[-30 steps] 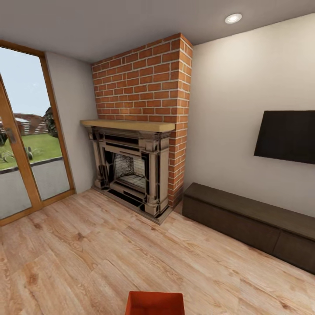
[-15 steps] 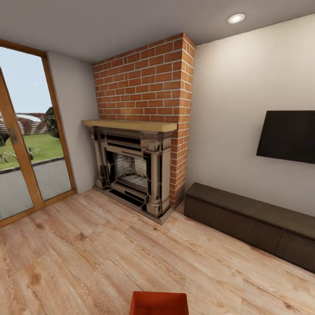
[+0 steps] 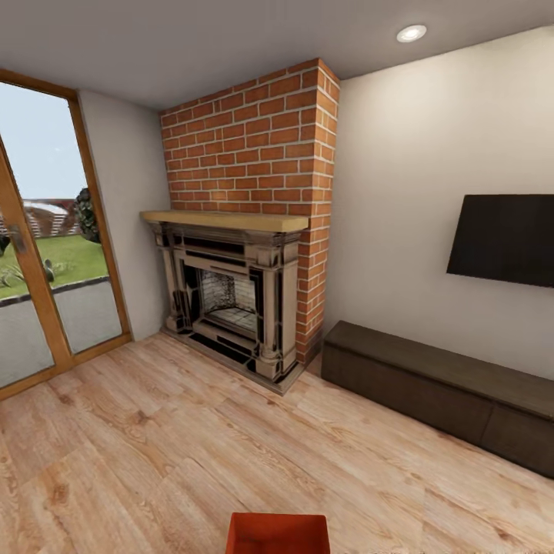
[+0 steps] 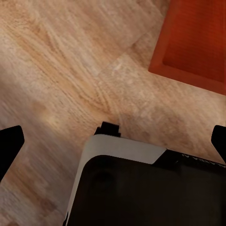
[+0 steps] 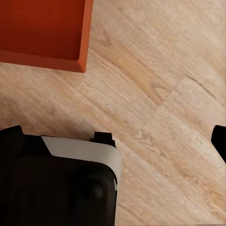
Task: Move the two storage containers from the living room to the garage. In the garage, place one container on the floor and stack the other container on top of it (either order is fine).
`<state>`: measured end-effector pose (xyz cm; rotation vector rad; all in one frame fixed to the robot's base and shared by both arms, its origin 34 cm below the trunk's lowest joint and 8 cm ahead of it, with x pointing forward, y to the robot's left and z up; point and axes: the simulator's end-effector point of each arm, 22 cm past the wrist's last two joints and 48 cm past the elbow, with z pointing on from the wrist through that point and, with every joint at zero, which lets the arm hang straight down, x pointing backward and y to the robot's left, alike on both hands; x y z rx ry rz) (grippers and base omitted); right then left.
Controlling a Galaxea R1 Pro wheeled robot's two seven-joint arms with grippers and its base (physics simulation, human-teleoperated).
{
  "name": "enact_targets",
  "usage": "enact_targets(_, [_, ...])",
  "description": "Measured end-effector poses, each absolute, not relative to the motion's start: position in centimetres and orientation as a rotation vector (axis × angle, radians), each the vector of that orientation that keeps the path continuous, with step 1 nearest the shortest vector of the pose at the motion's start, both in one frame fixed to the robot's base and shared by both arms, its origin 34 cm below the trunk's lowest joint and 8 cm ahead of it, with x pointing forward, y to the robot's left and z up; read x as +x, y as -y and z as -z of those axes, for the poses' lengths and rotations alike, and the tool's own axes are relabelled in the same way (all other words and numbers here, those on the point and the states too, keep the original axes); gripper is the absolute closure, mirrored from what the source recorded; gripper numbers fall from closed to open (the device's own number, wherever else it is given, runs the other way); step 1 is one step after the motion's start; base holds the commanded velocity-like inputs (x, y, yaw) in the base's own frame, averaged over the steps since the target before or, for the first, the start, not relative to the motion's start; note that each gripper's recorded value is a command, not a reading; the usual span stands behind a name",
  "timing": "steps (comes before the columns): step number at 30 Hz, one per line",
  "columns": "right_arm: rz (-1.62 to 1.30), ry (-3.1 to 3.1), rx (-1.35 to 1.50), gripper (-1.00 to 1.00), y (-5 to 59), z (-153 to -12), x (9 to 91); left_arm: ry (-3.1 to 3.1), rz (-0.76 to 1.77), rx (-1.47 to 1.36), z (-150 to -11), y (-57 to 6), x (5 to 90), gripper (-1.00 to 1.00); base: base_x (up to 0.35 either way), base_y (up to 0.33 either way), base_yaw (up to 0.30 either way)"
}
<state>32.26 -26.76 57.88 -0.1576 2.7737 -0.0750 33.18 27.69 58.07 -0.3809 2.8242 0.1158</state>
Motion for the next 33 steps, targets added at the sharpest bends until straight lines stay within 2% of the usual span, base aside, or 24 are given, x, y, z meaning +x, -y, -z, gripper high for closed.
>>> enact_targets(6, [0.075, -2.774, -0.157, -1.00, 26.75, -57.88, 32.26, -2.824, -0.116, -0.381, -58.07, -27.70, 33.18, -1.00, 0.000, 0.000, -0.083])
enact_targets(33, [0.075, -2.774, -0.159, -1.00, 26.75, -57.88, 32.26, -2.824, -0.116, -0.382, -58.07, -27.70, 33.18, -1.00, 0.021, 0.014, -0.001])
